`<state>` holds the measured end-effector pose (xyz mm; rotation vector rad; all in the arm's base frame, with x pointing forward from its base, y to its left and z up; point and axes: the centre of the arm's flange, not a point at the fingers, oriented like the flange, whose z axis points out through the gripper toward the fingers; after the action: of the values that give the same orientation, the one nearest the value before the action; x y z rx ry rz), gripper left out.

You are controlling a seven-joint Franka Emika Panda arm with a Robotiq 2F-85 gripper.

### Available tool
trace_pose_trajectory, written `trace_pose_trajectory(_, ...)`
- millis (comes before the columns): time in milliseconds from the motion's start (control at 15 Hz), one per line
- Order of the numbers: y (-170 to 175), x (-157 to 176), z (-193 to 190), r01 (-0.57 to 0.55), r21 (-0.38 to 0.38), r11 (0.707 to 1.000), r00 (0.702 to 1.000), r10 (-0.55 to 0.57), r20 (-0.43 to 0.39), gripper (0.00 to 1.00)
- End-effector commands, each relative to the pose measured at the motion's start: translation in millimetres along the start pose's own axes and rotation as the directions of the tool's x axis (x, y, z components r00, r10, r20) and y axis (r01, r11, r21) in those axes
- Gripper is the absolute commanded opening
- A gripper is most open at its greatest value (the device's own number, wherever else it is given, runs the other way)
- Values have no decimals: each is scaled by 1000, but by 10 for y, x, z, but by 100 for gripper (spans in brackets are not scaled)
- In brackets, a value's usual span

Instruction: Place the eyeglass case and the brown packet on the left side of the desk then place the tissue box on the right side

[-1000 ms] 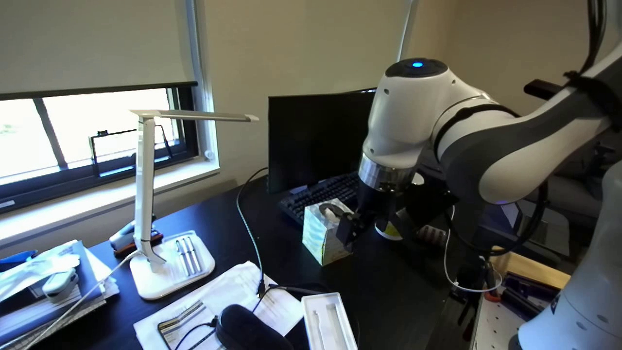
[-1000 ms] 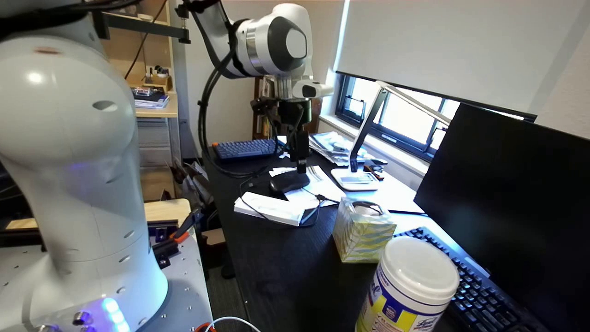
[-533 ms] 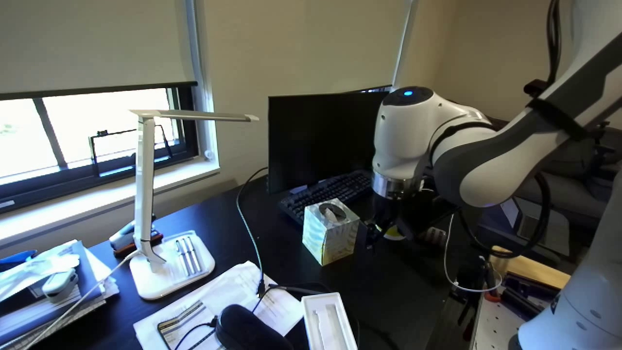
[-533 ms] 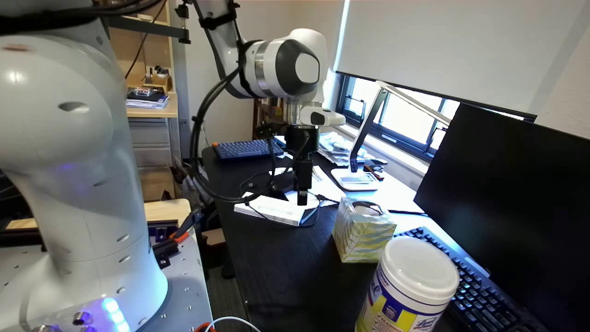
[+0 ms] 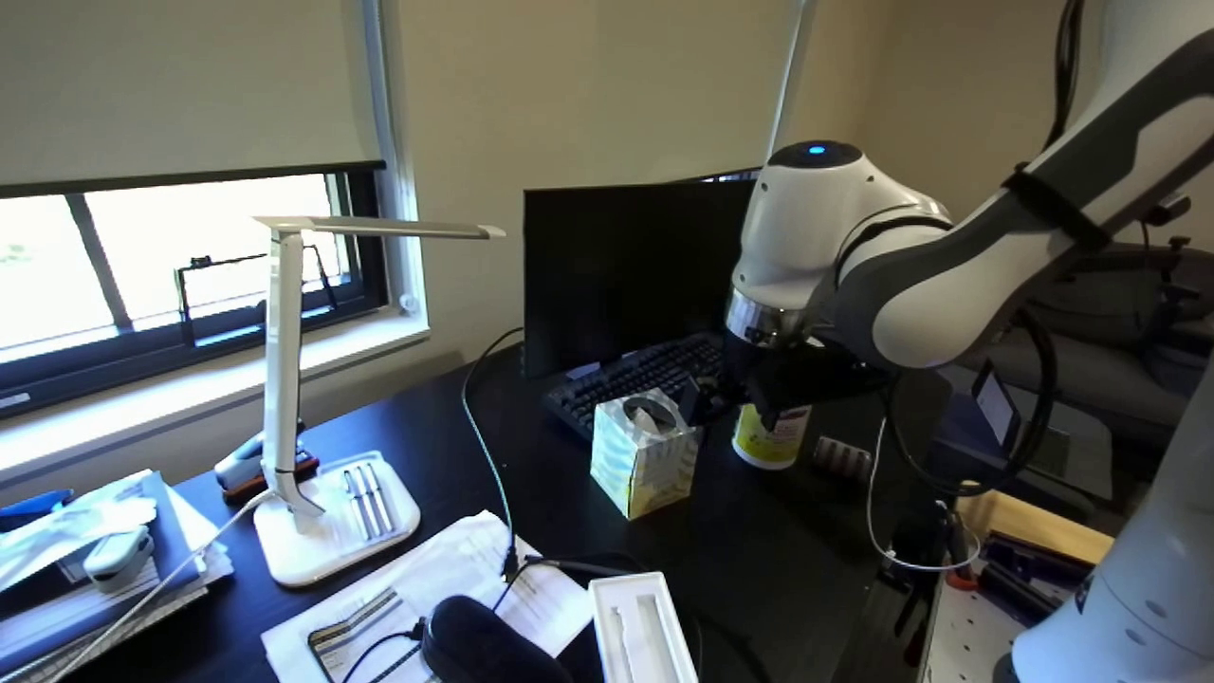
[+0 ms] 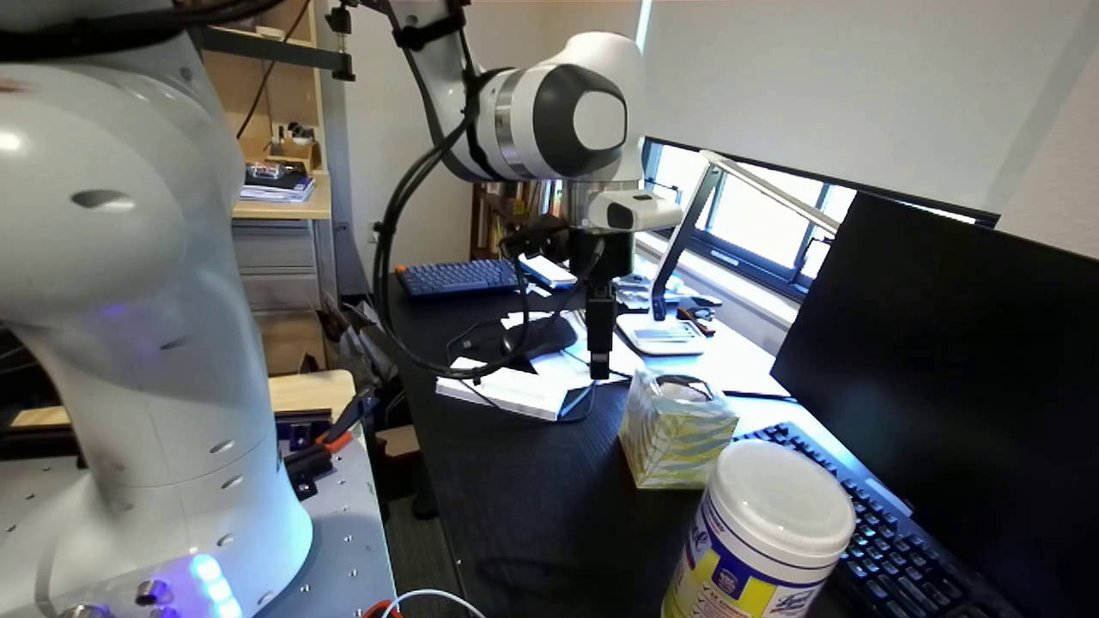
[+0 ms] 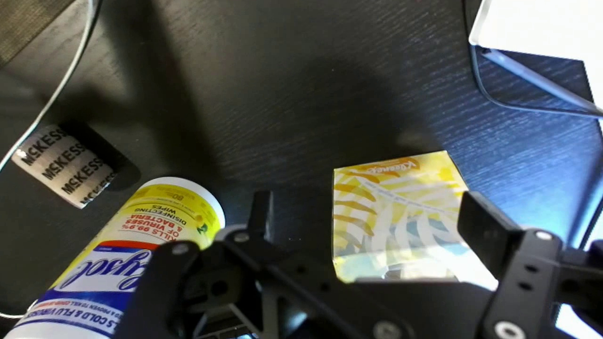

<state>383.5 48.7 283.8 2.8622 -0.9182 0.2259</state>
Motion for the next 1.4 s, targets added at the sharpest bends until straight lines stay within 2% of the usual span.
trace_pose_trajectory(0, 3, 14, -12, -8, 10, 1000, 1000, 8, -4, 100)
trace_pose_trajectory(333, 1, 19, -26, -14, 17, 1000, 1000, 14, -5, 100)
trace_pose_trajectory(467, 123, -53, 7, 58, 3, 998, 996, -58, 71, 100)
trace_pose_trajectory(600, 444, -82, 103, 143, 6, 990, 978, -142, 152, 100)
trace_pose_trajectory(800, 876, -27, 293, 259, -8, 966, 936, -249, 248, 100)
trace_pose_trajectory(1000, 1326, 78, 429, 310, -24, 950, 907, -288, 308, 100)
trace_pose_trajectory(1133, 1624, 85, 513, 321, -31, 947, 900, -294, 322, 100)
trace_pose_trajectory(1333, 1970, 127, 579, 317, -65, 946, 914, -286, 289, 100)
